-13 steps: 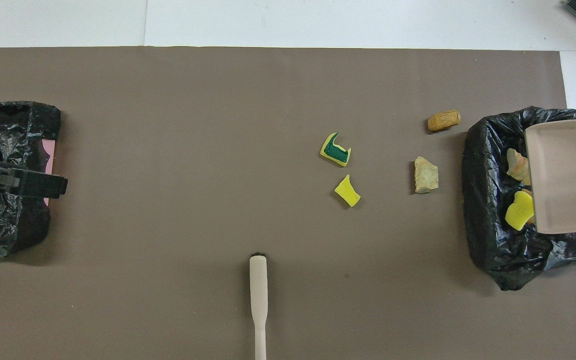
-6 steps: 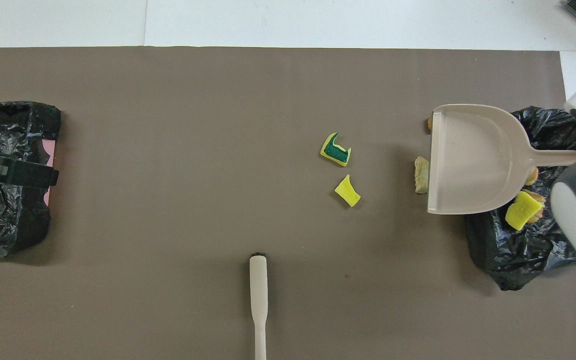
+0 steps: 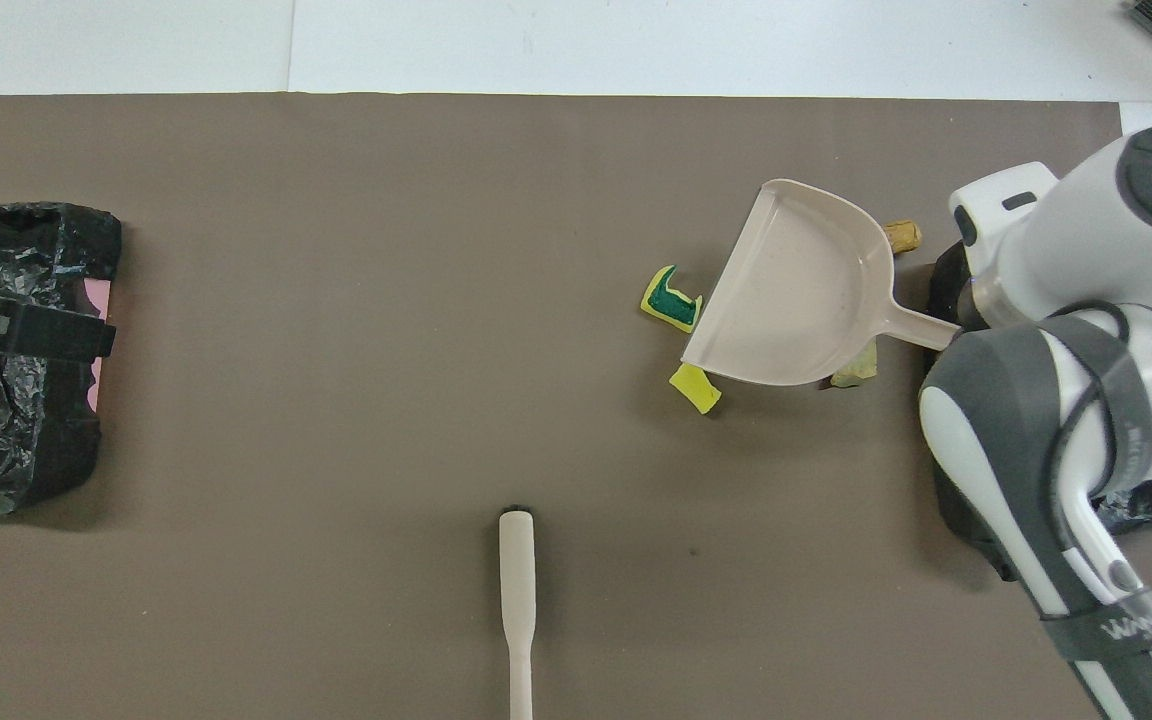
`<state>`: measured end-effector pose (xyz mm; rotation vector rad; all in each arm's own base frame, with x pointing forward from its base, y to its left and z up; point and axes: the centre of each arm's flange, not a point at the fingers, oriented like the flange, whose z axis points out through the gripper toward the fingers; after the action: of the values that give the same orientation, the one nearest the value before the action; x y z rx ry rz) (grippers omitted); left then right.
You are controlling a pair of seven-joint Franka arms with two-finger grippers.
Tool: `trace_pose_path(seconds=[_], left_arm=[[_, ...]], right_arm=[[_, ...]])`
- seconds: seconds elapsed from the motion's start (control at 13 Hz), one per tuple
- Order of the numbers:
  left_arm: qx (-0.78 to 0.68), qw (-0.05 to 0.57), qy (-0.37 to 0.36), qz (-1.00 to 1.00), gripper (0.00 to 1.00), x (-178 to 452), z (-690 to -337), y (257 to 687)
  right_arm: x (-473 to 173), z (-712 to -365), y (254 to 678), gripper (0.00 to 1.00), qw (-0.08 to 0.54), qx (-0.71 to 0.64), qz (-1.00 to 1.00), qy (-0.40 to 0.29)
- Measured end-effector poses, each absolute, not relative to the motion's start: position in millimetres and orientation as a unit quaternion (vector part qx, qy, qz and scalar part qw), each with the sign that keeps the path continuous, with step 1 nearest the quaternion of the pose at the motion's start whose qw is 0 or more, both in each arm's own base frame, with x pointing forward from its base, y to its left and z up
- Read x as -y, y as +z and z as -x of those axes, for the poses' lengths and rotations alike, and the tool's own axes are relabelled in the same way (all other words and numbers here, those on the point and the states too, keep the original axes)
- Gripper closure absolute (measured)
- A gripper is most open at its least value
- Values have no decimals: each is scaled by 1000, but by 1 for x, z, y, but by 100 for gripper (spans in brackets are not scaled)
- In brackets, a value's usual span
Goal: Sweep and dump trash in bin
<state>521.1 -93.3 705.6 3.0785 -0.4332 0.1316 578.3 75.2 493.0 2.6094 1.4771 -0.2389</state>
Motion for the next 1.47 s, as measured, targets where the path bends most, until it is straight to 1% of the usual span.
trace_pose_path(seconds=[0.31, 0.62, 0.93, 1.08, 1.24, 1.47], left_arm=[[137, 15, 36, -990, 0, 91, -519, 706], [136, 15, 35, -990, 0, 90, -519, 706], [136, 15, 35, -990, 0, 90, -519, 706], [136, 15, 35, -990, 0, 90, -519, 706], [136, 14, 35, -990, 0, 90, -519, 706], [136, 14, 35, -990, 0, 90, -519, 706]], right_arm=[[-159, -574, 472, 69, 31, -392, -918, -50], [-250, -558, 457, 69, 19, -261, -965, -14], [-334, -544, 431, 69, -3, -121, -993, 7], [-372, -541, 409, 69, -9, -62, -998, 6], [-398, -544, 383, 69, -15, -26, -1000, 6], [-410, -551, 350, 69, -20, 13, -1000, 3]])
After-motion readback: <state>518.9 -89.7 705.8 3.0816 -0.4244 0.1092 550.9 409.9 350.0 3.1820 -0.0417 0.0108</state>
